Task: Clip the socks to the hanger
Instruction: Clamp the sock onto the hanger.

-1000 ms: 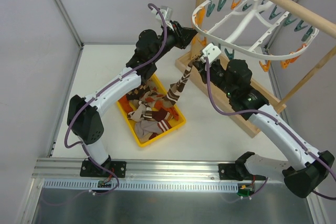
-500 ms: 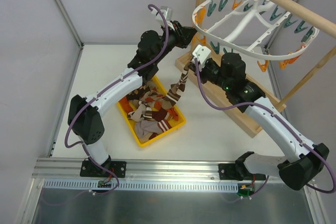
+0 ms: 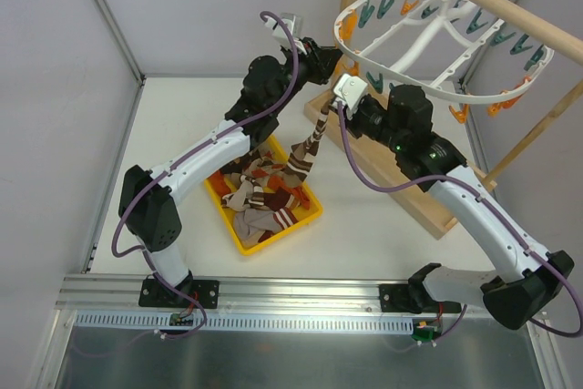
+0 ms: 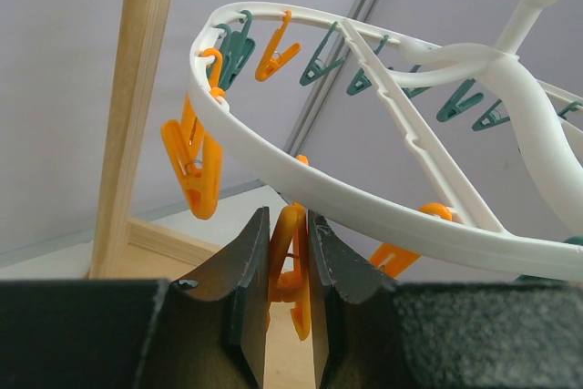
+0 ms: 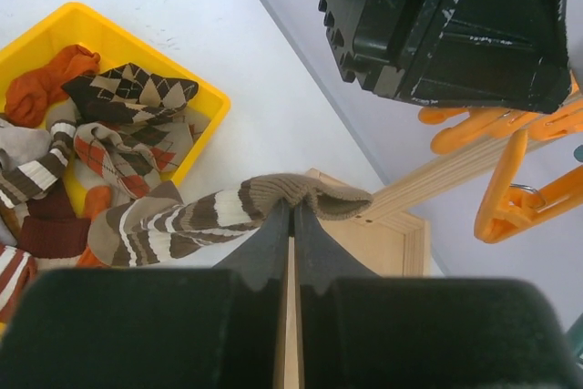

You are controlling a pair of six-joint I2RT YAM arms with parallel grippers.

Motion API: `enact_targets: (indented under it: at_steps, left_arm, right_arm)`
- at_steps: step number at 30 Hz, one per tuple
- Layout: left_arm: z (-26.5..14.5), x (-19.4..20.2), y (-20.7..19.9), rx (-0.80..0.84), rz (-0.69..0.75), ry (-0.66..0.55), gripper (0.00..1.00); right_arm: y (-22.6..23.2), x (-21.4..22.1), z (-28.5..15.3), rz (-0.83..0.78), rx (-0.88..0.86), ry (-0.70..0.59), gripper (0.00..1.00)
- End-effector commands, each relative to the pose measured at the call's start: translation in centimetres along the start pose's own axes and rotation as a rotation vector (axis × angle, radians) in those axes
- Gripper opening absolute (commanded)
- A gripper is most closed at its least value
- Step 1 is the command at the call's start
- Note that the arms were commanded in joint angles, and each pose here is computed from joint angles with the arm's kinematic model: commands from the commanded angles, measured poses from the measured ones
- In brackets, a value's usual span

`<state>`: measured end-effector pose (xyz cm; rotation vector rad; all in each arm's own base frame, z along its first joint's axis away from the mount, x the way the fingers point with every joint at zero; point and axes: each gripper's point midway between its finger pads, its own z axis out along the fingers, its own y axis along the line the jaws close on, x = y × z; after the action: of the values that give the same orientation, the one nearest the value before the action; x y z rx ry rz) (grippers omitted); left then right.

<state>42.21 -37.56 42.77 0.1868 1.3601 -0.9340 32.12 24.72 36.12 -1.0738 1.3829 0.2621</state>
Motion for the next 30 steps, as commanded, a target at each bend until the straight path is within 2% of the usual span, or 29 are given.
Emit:
enact_targets:
  at_steps: [1,30]
  left_arm:
    - [0.1,-1.6,-0.7,0.003,-0.004,-0.070,0.00]
    - [-0.7,-0.8,-1.0,-0.007,0.001,-0.072,0.00]
  right_arm:
    - [-1.2,-2.8,-0.3,-0.068,0.005,-0.070,0.01]
    - [-3.9,-4.6,-0.1,-0.146,0.077,-0.070,0.01]
